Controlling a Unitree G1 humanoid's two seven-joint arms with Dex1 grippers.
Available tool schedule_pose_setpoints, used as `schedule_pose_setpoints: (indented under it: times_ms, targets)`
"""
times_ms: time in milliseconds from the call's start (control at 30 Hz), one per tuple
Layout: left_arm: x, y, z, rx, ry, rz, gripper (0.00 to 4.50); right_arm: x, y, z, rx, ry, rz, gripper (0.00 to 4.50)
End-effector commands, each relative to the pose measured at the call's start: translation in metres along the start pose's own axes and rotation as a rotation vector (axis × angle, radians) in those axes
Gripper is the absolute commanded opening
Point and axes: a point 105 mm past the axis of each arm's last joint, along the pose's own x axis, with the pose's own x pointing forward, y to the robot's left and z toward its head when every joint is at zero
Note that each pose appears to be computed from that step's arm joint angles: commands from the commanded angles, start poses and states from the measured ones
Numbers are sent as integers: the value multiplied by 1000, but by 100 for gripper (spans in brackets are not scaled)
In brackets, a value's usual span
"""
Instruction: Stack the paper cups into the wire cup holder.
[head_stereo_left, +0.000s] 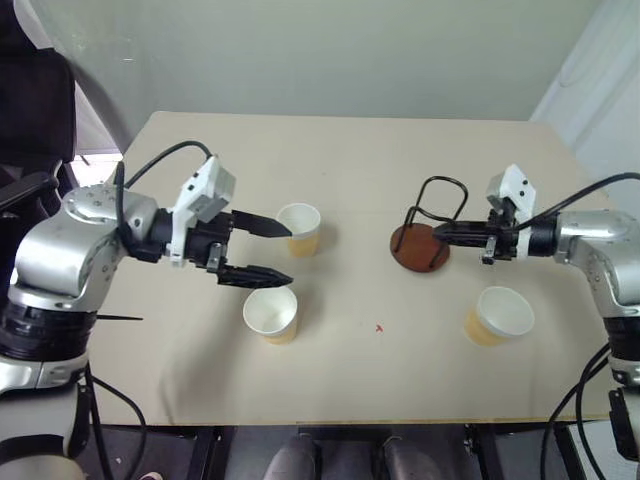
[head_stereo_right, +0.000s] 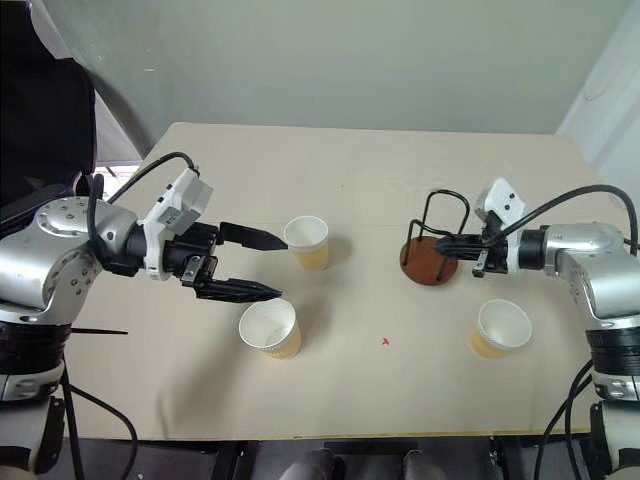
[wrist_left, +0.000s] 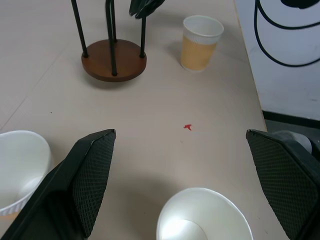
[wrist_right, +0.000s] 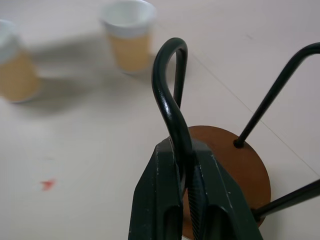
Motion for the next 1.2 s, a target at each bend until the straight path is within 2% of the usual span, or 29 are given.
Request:
schedule_pose_setpoints:
  times_ms: [33, 300, 567, 1133, 1200]
  targets:
    - [-3, -8, 11, 59, 19, -29, 450, -2, 27, 21, -91, -14, 96, 4]
    - [-1, -21, 9, 62, 59, -99, 450, 6, 73, 26, -152, 12, 239, 4]
    - [0, -38, 0, 45, 121, -165, 450, 16, 92, 20, -142, 21, 308, 4]
    - [1, -39, -1, 43, 121, -149, 450, 30, 89, -6, -169, 96, 324, 4]
    - [1, -39, -2, 43, 121, -146, 450, 31, 88, -11, -178, 111, 324, 58]
